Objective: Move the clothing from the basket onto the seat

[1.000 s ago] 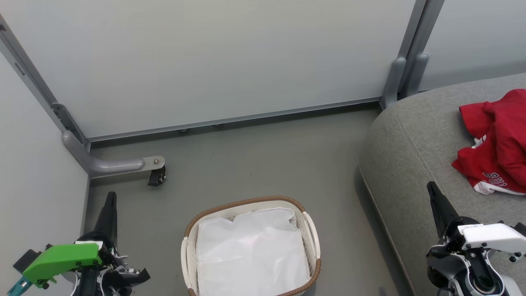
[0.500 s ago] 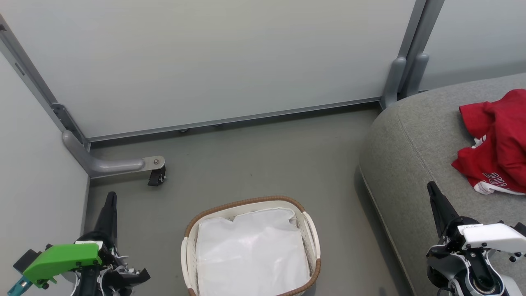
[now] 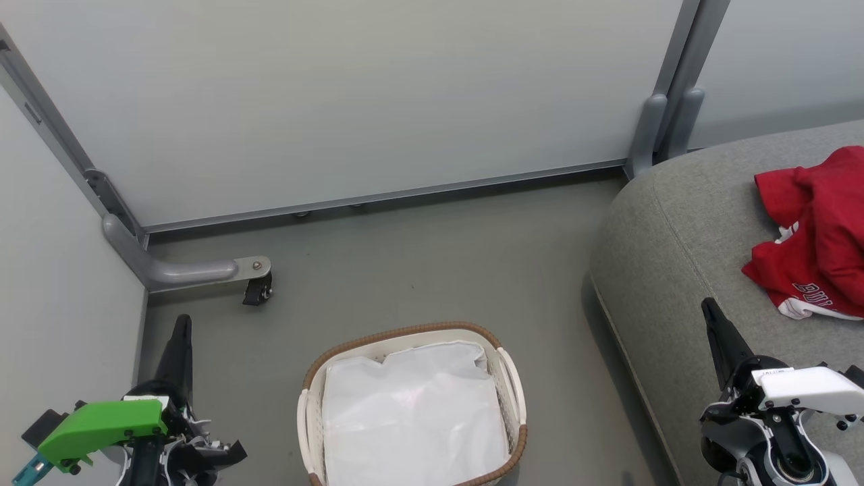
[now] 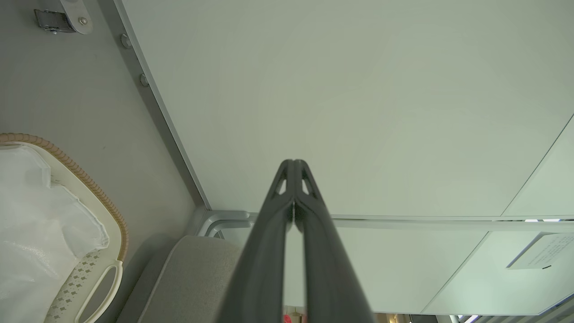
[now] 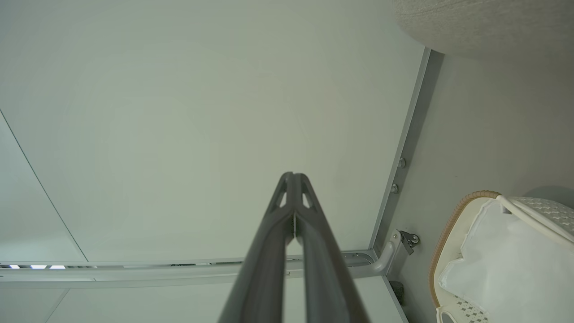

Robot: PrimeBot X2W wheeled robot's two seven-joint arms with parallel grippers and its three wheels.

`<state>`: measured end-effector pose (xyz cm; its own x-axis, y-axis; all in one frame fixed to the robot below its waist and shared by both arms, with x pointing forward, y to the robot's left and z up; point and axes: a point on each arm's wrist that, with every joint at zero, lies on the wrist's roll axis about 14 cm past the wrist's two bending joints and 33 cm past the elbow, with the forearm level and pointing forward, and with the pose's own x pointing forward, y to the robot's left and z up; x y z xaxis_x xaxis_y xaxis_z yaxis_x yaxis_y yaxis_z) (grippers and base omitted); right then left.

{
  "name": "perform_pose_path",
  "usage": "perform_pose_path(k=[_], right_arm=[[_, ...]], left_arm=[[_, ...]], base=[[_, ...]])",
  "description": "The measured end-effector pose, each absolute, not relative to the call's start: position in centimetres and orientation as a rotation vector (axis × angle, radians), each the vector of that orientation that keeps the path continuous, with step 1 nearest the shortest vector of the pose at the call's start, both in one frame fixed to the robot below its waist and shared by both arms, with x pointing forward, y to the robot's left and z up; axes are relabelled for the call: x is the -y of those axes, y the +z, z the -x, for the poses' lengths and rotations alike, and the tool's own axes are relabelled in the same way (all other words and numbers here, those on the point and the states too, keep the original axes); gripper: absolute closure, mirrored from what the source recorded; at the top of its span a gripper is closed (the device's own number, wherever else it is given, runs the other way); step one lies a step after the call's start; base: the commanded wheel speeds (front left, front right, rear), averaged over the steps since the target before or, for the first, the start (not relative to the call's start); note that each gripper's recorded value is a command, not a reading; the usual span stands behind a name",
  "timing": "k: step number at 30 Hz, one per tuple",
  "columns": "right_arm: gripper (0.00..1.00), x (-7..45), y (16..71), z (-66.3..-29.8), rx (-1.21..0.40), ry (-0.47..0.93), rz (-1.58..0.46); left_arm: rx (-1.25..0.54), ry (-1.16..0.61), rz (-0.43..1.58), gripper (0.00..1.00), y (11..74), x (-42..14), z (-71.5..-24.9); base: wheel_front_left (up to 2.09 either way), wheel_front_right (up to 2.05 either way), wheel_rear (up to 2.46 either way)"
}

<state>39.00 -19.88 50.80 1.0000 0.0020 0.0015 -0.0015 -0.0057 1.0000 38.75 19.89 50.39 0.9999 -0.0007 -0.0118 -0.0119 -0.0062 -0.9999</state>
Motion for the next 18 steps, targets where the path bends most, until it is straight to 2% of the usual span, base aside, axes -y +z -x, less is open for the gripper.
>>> perform_pose_path(k=[18], right_arm=[[1.0, 19.88, 50.8, -39.0, 0.0, 0.003, -1.577]], left_arm=[[-0.01, 0.009, 1.577, 1.0, 50.39, -19.89, -38.75]], base=[[0.0, 0.0, 0.0]])
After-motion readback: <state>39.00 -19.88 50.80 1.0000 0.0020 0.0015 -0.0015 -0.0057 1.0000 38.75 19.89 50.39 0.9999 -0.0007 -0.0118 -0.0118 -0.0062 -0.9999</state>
